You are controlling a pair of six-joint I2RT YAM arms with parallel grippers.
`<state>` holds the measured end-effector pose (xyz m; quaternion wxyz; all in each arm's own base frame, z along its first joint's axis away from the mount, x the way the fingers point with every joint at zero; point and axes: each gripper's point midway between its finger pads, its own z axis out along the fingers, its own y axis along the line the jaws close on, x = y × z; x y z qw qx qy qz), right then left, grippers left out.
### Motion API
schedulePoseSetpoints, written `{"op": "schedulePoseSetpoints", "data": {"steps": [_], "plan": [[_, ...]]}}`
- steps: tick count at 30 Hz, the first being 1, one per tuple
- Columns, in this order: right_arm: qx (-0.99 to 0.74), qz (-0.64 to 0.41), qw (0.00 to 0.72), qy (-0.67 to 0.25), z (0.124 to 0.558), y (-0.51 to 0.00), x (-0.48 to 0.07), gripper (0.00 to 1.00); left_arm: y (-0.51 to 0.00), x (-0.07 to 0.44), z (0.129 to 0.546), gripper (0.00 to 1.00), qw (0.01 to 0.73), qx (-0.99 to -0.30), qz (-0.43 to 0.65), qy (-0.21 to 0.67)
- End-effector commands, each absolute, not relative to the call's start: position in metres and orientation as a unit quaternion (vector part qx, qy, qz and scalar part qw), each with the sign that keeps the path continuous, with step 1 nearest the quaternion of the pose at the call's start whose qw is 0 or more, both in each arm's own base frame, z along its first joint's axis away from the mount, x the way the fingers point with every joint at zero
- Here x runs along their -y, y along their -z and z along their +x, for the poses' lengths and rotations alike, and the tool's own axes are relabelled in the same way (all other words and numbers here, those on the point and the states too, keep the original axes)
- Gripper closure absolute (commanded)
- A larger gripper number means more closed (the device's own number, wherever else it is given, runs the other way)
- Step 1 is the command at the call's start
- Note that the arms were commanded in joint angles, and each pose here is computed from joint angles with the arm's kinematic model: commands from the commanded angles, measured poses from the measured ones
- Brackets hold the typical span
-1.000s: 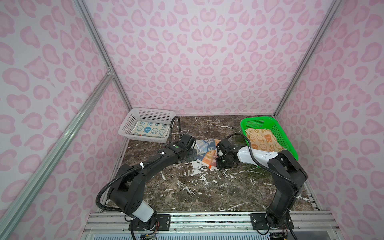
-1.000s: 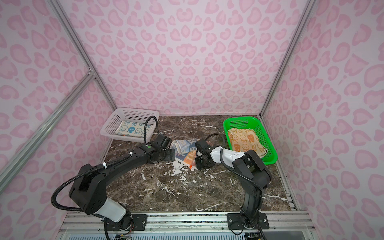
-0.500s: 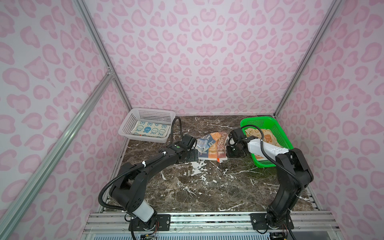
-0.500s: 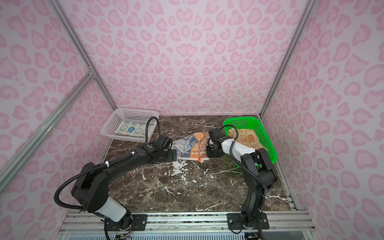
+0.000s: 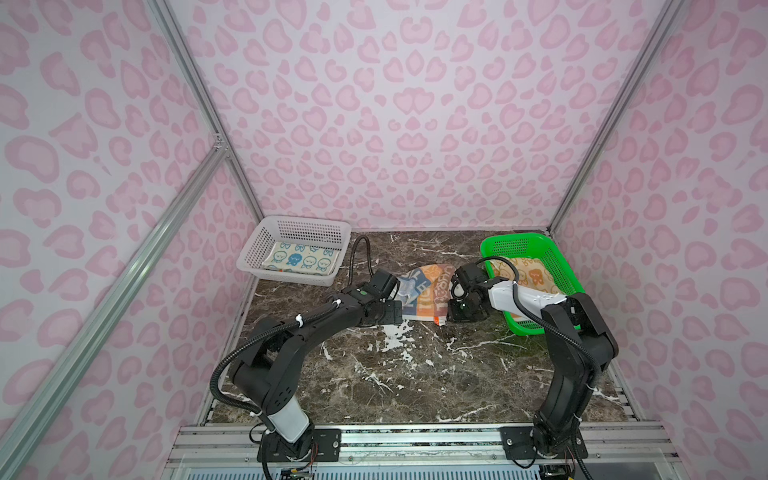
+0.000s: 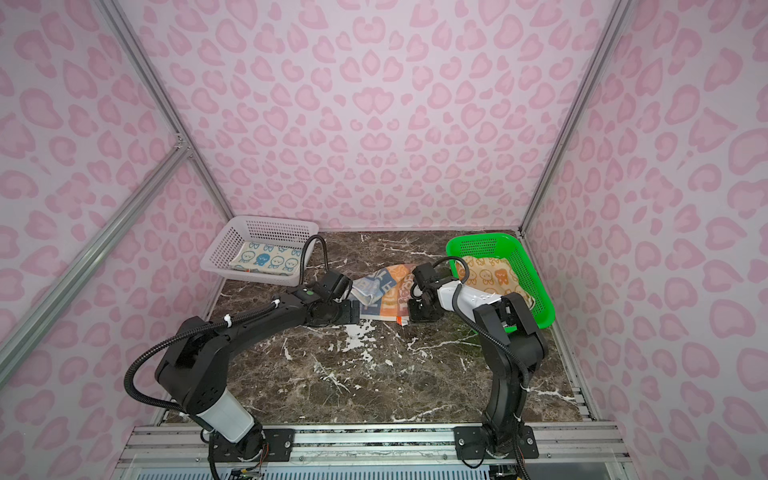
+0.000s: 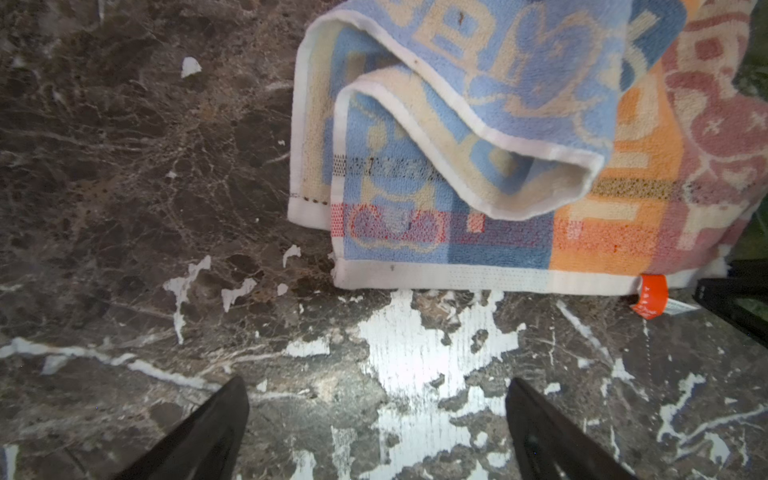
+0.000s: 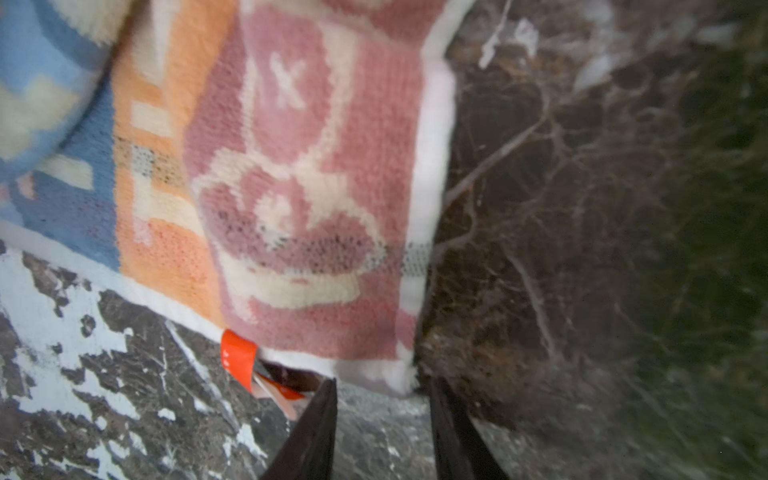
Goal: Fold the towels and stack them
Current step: 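Grasp the near corners of the RABBIT towel with both grippers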
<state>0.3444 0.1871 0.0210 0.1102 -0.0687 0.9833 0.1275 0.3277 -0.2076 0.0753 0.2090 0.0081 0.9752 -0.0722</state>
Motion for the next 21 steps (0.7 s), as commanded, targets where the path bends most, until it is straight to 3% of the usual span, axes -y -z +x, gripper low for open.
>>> {"op": "schedulePoseSetpoints", "data": {"steps": [1, 11, 21], "plan": [[-0.988, -0.064, 0.095, -0.102, 0.340, -0.010, -0.183, 0.68, -0.075, 0.204, 0.329, 0.03, 0.214, -0.975, 0.006, 0.064], [-0.990, -0.052, 0.087, -0.094, 0.336, -0.003, -0.181, 0.97, -0.070, 0.201, 0.329, 0.03, 0.209, -0.977, 0.011, 0.049], [-0.984, -0.056, 0.125, -0.114, 0.342, -0.049, -0.187, 1.00, -0.052, 0.197, 0.333, 0.00, 0.184, -0.982, 0.027, 0.012]]}}
